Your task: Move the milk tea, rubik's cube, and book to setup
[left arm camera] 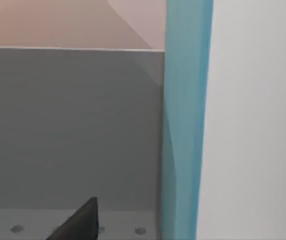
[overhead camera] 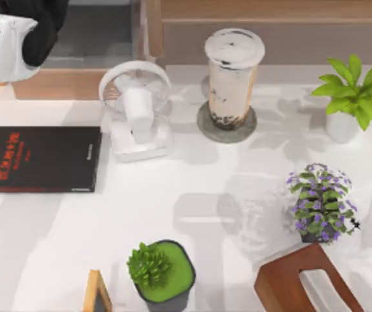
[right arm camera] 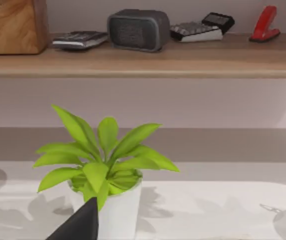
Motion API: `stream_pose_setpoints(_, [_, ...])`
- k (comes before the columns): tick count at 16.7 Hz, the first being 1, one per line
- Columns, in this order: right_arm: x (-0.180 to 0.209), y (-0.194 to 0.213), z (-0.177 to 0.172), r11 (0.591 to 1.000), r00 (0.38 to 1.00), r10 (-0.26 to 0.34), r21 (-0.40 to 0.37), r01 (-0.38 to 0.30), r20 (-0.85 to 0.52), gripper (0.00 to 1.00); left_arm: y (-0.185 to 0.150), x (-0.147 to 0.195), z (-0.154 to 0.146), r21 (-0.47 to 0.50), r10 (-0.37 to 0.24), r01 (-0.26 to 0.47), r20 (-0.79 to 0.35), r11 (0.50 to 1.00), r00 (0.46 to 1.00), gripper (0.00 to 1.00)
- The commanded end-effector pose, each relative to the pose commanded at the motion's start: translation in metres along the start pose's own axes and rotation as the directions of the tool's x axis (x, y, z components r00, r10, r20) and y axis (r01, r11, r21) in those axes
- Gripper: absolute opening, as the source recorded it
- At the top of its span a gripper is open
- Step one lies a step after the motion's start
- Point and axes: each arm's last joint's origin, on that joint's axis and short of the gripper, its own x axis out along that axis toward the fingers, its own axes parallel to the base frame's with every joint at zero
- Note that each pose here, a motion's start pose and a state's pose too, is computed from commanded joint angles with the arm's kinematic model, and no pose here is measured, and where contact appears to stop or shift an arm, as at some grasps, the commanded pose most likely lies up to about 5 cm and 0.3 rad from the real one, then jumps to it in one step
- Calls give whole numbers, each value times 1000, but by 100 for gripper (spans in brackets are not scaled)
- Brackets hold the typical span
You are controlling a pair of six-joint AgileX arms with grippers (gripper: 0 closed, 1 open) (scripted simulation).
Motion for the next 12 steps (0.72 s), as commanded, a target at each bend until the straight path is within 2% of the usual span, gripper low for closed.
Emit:
stream_pose_setpoints(8, [0,0,0,1000,1000,0,0,0,0,100,-1,15,0,0,0,0,0,1000,1000,100])
stream_pose_setpoints(12, [0,0,0,1000,1000,0,0,0,0,100,-1,15,0,0,0,0,0,1000,1000,70])
